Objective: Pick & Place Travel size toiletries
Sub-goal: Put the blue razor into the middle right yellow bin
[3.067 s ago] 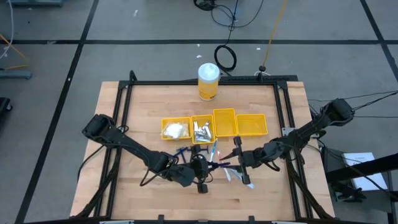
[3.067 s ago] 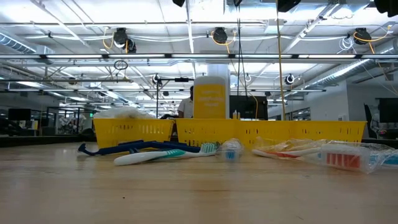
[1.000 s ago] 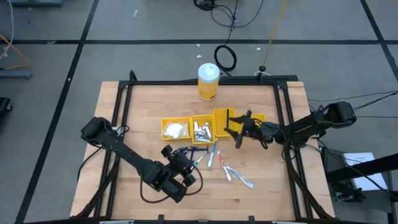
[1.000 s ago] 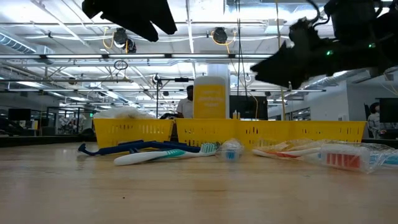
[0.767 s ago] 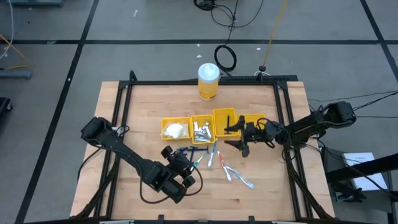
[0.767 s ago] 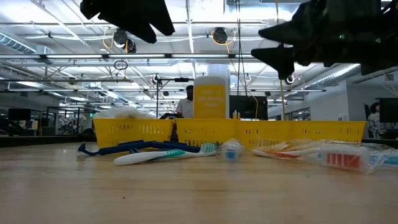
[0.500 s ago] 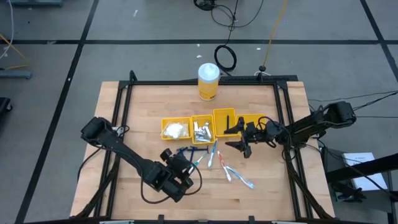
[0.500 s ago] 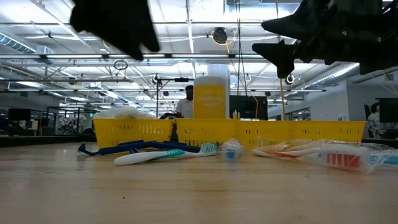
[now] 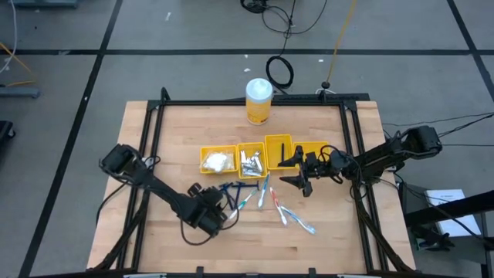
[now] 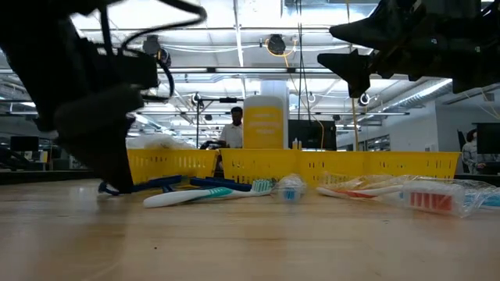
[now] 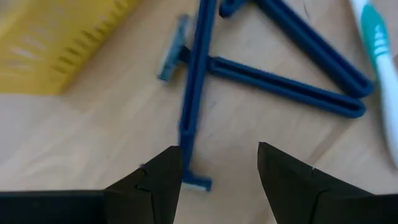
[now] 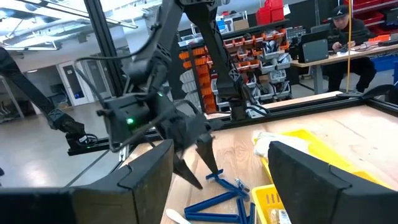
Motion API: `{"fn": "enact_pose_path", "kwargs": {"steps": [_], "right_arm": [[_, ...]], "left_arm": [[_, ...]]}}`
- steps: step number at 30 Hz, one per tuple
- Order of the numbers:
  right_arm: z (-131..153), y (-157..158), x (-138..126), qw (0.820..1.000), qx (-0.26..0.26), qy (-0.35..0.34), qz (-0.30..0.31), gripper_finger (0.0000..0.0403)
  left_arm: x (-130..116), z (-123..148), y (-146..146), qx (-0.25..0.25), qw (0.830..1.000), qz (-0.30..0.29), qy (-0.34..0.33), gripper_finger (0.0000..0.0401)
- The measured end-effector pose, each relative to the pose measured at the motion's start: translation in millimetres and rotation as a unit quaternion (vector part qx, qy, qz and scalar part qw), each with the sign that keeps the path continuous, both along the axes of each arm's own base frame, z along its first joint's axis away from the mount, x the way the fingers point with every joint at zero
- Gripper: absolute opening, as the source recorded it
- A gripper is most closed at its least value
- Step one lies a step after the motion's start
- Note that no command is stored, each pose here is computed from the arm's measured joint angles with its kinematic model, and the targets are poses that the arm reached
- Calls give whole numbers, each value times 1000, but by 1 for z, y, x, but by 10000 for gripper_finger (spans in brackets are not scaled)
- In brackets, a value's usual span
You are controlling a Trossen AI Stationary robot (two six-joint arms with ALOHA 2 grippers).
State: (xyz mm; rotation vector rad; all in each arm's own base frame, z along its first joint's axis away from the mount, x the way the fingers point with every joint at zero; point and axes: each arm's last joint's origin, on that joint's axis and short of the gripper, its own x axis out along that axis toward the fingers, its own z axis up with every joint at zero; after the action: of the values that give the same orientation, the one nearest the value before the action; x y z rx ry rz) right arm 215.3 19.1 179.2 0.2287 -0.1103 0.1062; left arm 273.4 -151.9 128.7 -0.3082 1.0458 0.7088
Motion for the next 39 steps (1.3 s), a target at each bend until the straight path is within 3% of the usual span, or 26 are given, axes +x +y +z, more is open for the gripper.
{"fn": "enact_pose_path", "kwargs": {"steps": [12, 21, 32, 39], "right_arm": [[-1, 0, 0, 1000, -1, 6, 0, 243], [-1, 0, 0, 1000, -1, 7, 0, 242], [-2, 0, 0, 1000, -1, 12, 0, 242], [-2, 0, 0, 1000, -1, 12, 0, 242]], "left_arm": [[6, -17, 21, -48, 999, 1, -12, 202], [14, -10, -2, -178, 983, -48, -18, 202], [28, 15, -26, -184, 974, -133, -25, 202], [32, 19, -26, -158, 973, -167, -31, 202]]}}
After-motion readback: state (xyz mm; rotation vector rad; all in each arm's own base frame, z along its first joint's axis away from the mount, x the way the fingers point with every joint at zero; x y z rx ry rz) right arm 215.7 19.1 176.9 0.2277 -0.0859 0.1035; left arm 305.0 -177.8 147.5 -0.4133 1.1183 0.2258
